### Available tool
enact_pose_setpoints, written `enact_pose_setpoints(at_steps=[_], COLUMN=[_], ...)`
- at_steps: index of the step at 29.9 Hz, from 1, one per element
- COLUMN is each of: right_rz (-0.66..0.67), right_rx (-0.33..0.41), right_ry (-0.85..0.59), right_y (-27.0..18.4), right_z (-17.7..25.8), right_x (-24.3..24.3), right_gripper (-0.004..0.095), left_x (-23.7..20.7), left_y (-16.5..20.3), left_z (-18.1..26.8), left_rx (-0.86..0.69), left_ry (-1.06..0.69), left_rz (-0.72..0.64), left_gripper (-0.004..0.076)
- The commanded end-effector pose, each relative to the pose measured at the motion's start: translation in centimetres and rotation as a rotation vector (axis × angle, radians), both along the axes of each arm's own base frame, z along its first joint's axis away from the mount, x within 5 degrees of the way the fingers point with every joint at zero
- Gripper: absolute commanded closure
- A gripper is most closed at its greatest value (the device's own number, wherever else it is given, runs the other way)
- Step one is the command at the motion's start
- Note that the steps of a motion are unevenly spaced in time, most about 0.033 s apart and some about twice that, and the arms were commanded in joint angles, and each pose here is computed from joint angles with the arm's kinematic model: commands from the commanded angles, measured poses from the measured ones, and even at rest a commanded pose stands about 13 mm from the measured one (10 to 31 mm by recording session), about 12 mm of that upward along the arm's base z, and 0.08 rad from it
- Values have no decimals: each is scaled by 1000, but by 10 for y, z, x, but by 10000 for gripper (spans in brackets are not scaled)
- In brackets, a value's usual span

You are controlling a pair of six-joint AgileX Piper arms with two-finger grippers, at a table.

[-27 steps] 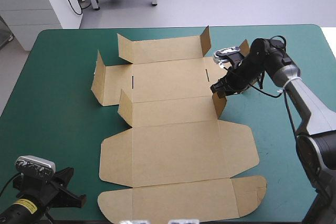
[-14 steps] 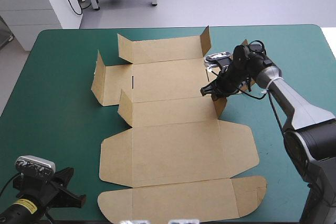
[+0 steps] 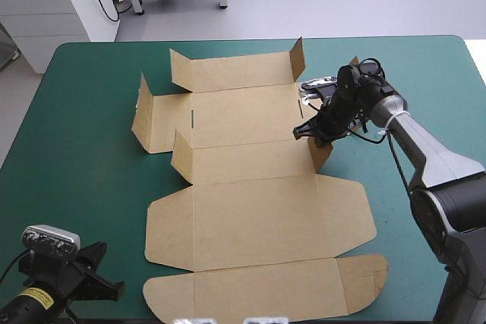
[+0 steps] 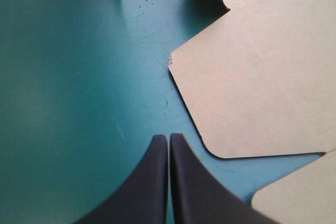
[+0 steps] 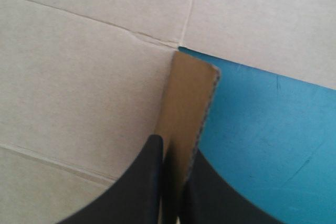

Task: Fold the box

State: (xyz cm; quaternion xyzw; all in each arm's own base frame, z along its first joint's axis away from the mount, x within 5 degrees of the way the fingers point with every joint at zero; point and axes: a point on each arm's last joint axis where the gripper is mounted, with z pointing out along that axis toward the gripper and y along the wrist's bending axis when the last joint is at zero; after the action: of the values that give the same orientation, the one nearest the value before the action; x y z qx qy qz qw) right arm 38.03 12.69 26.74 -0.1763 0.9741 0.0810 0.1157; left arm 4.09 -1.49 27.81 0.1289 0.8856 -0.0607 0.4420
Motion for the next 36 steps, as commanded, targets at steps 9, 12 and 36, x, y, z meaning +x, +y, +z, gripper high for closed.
enact_pose_setpoints(at_steps=[9,12,36], right_rz=[87,148,813], right_rx=[-3,-22,-179], right_ry=[-91,-106,-482], right_y=[-3,0,74], right_z=[29,29,72], right_x=[-6,-6,-18], right_gripper=[918,918,929], left_x=[3,3,3], left_y=[-1,-1,-1], left_z=[11,11,11], left_rx=[-21,-23,-23], left_ry=[-68,-68,-68], left_rz=[2,3,3], left_gripper=[731,731,731])
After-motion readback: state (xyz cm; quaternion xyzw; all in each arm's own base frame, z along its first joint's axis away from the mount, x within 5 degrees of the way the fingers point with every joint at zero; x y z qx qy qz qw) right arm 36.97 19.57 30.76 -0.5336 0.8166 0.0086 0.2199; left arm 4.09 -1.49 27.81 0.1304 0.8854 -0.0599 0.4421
